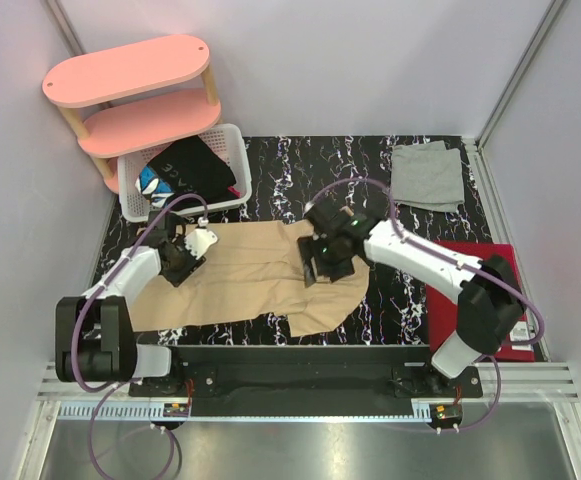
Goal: Fold and stack the t-shirts
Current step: Fold the tshirt
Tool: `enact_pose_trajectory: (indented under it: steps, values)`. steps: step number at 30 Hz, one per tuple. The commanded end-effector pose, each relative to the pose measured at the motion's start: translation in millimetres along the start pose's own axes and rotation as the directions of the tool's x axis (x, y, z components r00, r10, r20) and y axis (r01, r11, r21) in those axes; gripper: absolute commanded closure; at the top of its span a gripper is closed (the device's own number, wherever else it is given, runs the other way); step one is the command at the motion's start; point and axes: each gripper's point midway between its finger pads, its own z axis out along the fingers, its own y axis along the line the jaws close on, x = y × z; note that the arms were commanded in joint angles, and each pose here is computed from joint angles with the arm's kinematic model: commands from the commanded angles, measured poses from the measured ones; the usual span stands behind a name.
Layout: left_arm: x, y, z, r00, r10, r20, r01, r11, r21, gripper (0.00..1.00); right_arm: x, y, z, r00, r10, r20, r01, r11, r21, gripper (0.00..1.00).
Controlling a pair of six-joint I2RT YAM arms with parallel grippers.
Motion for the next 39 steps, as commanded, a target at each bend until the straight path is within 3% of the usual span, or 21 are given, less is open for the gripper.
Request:
enact_pose_trajectory:
  steps: [1, 5, 6, 10, 13, 20, 26, 31, 39]
  values:
    - [-16, 15, -23, 0.998, 0.001, 0.066, 0.005, 0.997, -0.077, 0.55, 40, -3, 8, 0.991, -0.105, -0.083, 0.112, 0.99, 0.08, 0.28]
    - [-20, 15, -33, 0.995, 0.001, 0.102, 0.009, 0.995, -0.096, 0.53, 9, -28, 24, 0.998, -0.061, -0.002, 0.06, 0.975, 0.215, 0.27]
    - [-23, 15, -34, 0.993, -0.006, 0.117, 0.017, 0.995, -0.094, 0.53, -8, -46, 31, 1.0, 0.005, 0.009, -0.007, 0.97, 0.241, 0.28]
    - [-39, 16, -32, 0.99, -0.015, 0.143, 0.026, 0.997, -0.074, 0.53, -63, -88, 46, 0.977, 0.189, 0.098, -0.205, 0.959, 0.198, 0.3]
    - [-52, 24, -26, 0.987, -0.045, 0.156, 0.055, 0.997, -0.061, 0.53, -88, -98, 62, 0.963, 0.253, 0.096, -0.265, 0.952, 0.153, 0.32]
    - [-65, 36, 1, 0.992, -0.057, 0.115, 0.063, 0.997, -0.047, 0.53, -65, -77, 97, 0.932, 0.362, -0.033, -0.36, 0.932, 0.041, 0.34]
    - [-44, 40, 32, 0.999, -0.042, 0.019, 0.043, 0.997, -0.068, 0.54, -31, -86, 122, 0.903, 0.417, -0.106, -0.41, 0.909, 0.078, 0.34]
    - [-33, 39, 38, 1.0, -0.021, -0.008, 0.02, 0.996, -0.086, 0.55, -38, -126, 116, 0.917, 0.398, -0.023, -0.384, 0.897, 0.217, 0.34]
    - [-25, 31, 32, 1.0, -0.008, -0.003, 0.008, 0.996, -0.092, 0.55, -65, -210, 94, 0.927, 0.358, 0.11, -0.365, 0.8, 0.476, 0.32]
